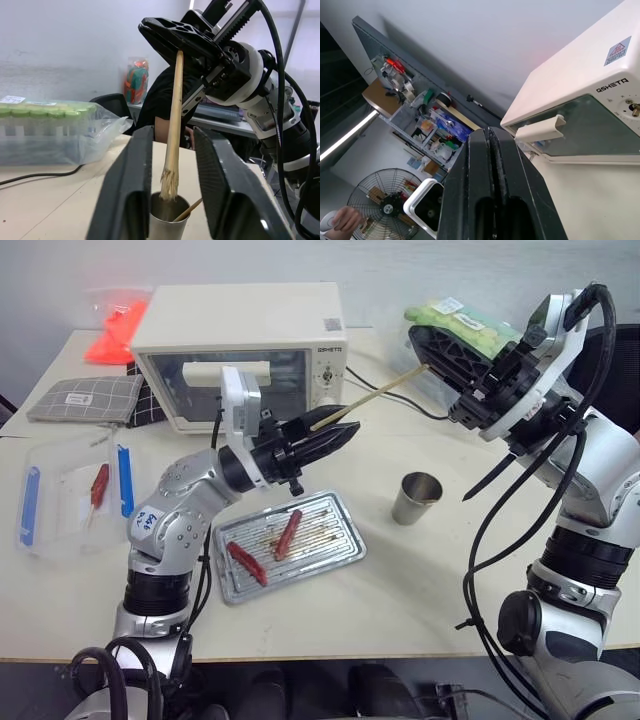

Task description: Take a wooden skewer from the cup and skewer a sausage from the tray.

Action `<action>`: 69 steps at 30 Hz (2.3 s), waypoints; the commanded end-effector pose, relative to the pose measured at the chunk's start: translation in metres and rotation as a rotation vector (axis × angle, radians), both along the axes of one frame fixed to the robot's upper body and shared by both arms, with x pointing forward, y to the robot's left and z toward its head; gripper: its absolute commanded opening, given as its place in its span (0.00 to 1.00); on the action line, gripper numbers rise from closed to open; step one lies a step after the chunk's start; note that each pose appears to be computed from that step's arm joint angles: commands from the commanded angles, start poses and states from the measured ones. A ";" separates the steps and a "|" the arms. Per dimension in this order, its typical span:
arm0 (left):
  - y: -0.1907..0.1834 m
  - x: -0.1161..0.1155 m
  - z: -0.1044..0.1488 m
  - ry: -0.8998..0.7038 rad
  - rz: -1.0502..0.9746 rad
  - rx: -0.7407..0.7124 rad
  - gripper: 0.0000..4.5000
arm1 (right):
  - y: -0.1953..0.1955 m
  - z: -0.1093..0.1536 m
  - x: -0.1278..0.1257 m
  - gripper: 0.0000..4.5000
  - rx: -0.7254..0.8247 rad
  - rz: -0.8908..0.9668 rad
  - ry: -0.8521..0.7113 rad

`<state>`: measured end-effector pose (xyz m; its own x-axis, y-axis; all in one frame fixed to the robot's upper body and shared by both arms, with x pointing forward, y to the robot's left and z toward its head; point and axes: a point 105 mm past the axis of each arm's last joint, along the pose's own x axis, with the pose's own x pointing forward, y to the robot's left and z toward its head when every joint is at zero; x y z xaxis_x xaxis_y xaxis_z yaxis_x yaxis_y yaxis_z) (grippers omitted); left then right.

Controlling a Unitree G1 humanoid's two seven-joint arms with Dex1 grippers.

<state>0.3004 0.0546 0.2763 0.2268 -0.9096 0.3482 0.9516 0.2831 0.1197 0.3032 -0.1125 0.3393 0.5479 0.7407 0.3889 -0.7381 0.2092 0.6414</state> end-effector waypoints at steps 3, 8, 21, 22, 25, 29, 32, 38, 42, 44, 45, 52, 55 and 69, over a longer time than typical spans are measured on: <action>-0.003 -0.004 0.017 -0.059 -0.011 -0.019 0.01 | 0.002 0.015 -0.013 0.00 0.010 0.008 -0.071; -0.001 -0.005 0.021 -0.052 -0.013 -0.034 0.01 | 0.003 0.017 -0.014 0.00 0.015 -0.002 -0.074; -0.004 -0.006 0.022 -0.049 -0.017 -0.061 0.34 | -0.003 0.014 -0.012 0.00 0.022 -0.022 -0.062; -0.005 -0.006 0.022 -0.048 -0.020 -0.066 0.34 | -0.003 0.013 -0.011 0.00 0.021 -0.020 -0.057; -0.007 -0.007 0.022 -0.047 -0.028 -0.074 0.34 | -0.003 0.012 -0.010 0.00 0.021 -0.018 -0.048; -0.007 -0.008 0.022 -0.041 -0.032 -0.097 0.19 | 0.001 0.013 -0.008 0.00 0.026 -0.010 -0.039; -0.006 -0.007 0.025 -0.038 -0.026 -0.120 0.02 | 0.003 0.014 -0.009 0.00 0.027 -0.008 -0.042; 0.000 -0.002 0.025 -0.040 0.015 -0.105 0.00 | 0.002 0.014 -0.010 0.00 0.027 -0.018 -0.046; 0.011 0.004 0.024 -0.042 0.070 -0.071 0.00 | 0.000 0.010 -0.011 0.18 0.004 -0.017 -0.052; 0.019 0.006 0.024 -0.043 0.092 -0.059 0.00 | -0.003 0.006 -0.012 0.29 -0.043 -0.022 -0.055; 0.024 0.006 0.024 -0.044 0.109 -0.046 0.00 | -0.004 0.004 -0.014 0.35 -0.069 -0.010 -0.068; 0.078 -0.012 0.012 -0.022 0.207 0.138 0.00 | 0.018 -0.024 -0.031 0.35 -0.542 0.053 -0.262; 0.109 -0.030 0.007 0.022 0.248 0.242 0.00 | 0.040 -0.049 -0.030 0.35 -0.792 0.094 -0.418; 0.203 -0.091 0.006 0.167 0.488 0.466 0.00 | 0.117 -0.117 -0.007 0.67 -1.165 0.443 -1.057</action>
<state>0.2175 0.2535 0.2722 0.6383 -0.7555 -0.1475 0.7696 0.6224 0.1428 0.3043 -0.0042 0.2271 0.1845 0.9156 -0.3572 -0.9278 0.0423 -0.3708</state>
